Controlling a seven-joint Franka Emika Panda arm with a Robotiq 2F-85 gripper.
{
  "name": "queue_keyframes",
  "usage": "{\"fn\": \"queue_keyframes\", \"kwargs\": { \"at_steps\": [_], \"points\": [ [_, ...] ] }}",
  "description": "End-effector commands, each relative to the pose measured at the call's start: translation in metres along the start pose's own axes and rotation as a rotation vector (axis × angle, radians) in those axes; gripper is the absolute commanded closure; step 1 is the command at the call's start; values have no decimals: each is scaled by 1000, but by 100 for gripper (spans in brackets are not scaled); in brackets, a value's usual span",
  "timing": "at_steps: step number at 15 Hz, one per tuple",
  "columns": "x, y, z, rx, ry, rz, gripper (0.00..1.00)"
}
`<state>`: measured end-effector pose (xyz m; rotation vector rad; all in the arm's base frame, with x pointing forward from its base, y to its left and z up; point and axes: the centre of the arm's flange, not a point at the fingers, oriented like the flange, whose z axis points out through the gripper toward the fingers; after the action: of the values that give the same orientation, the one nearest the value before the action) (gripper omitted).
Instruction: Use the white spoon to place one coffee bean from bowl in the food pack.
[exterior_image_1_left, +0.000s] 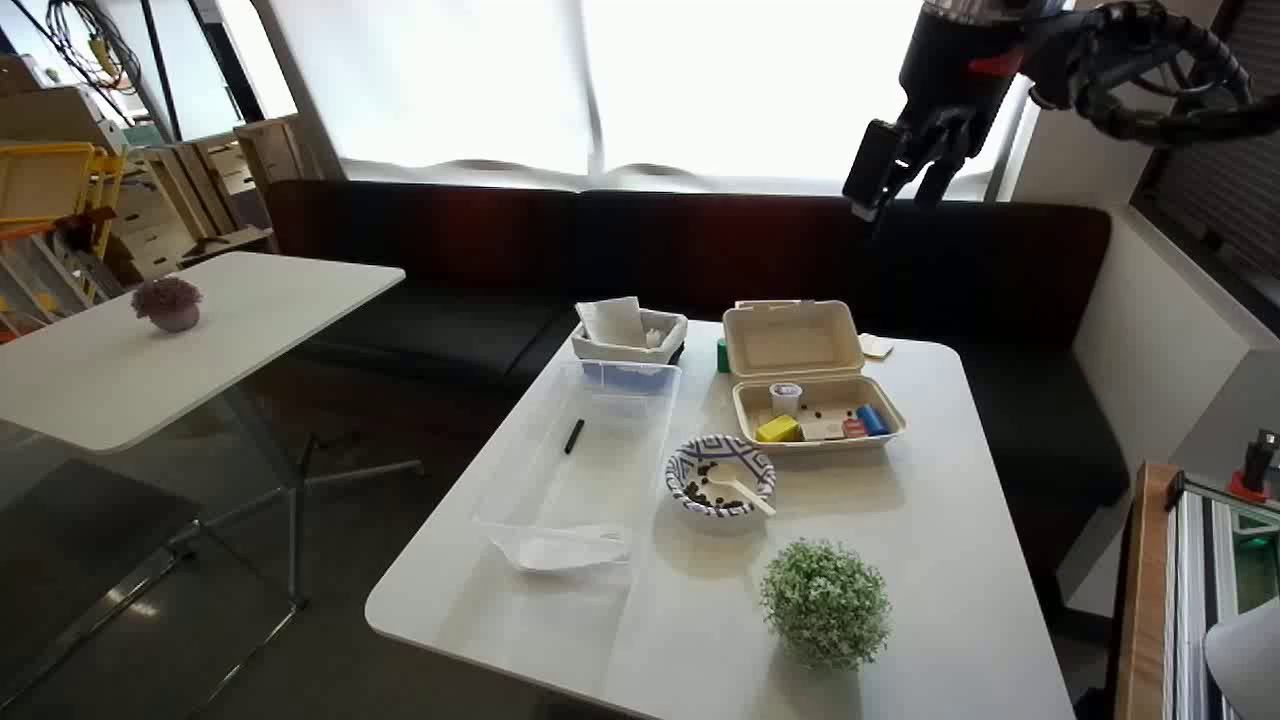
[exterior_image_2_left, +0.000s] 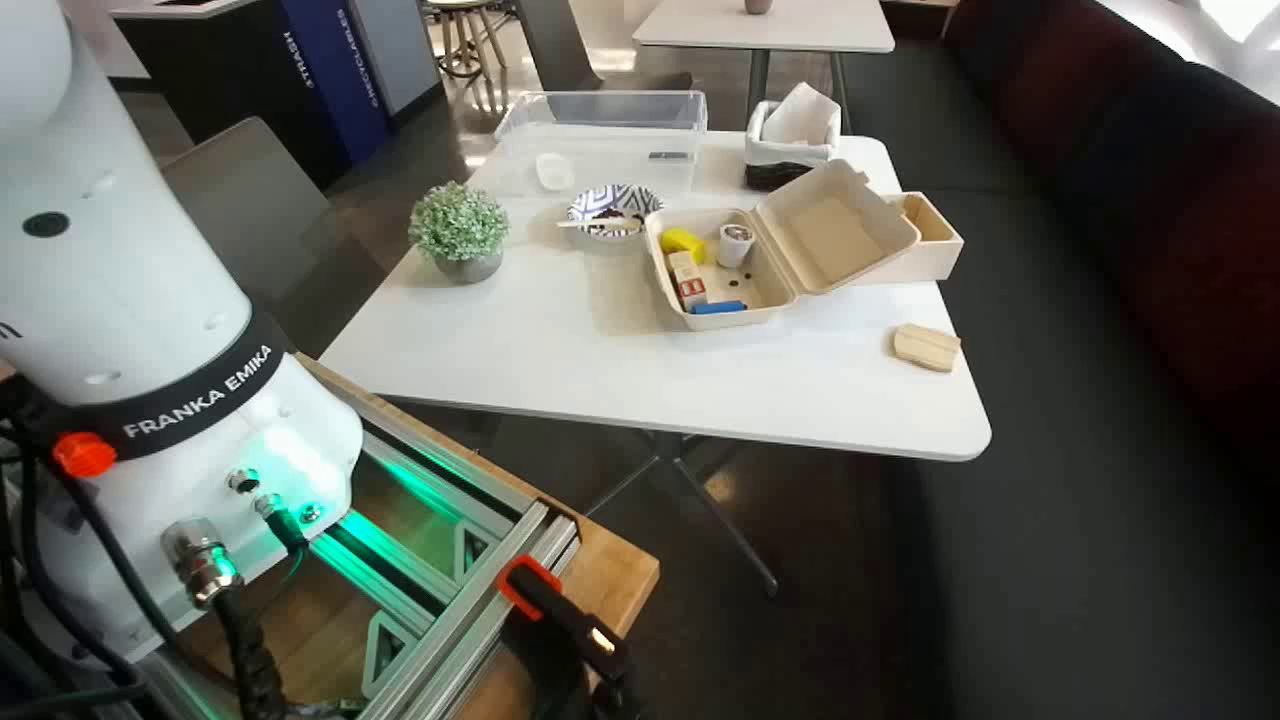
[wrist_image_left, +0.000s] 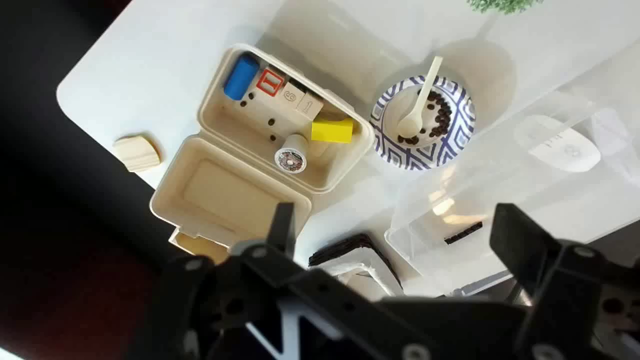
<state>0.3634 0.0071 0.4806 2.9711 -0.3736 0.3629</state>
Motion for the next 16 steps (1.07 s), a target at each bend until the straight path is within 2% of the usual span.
{"fn": "queue_keyframes", "kwargs": {
  "at_steps": [1, 11, 13, 16],
  "points": [
    [0, 0, 0, 0, 0, 0, 0],
    [0, 0, 0, 0, -1, 0, 0],
    [15, -6, 12, 29, -3, 46, 0],
    [37, -29, 40, 23, 7, 120, 0]
  ]
}}
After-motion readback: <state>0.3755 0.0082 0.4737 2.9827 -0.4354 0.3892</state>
